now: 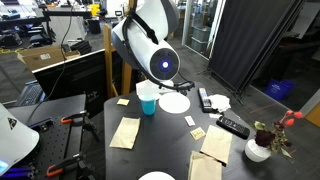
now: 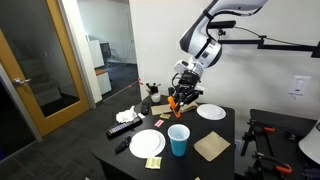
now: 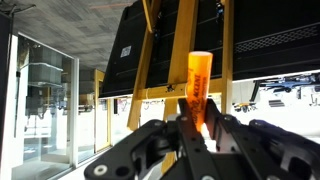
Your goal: Take the marker from the table and place it in the blue cup
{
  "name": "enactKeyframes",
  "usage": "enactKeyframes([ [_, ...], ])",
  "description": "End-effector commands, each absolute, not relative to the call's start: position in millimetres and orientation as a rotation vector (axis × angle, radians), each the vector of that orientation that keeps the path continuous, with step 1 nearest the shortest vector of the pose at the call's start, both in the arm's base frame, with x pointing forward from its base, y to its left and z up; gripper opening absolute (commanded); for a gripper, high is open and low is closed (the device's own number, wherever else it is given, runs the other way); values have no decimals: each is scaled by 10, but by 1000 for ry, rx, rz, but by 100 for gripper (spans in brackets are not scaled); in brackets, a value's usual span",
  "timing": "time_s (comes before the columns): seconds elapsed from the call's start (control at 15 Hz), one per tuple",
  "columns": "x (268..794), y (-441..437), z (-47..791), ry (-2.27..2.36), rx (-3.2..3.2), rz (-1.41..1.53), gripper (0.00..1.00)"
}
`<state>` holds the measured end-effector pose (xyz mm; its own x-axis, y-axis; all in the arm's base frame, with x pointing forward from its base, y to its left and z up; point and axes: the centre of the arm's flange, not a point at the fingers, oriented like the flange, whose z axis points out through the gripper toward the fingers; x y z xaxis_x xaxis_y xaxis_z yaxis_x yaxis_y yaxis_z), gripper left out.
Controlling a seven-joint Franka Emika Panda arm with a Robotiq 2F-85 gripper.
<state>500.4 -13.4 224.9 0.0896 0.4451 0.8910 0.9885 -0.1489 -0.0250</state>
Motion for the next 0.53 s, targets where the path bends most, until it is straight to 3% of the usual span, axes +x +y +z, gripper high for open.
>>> enactKeyframes([
  [0.0, 5049, -192, 2201, -1415, -1633, -1036, 5],
  [0.47, 4971, -447, 2104, -1380, -1459, -1107, 5],
])
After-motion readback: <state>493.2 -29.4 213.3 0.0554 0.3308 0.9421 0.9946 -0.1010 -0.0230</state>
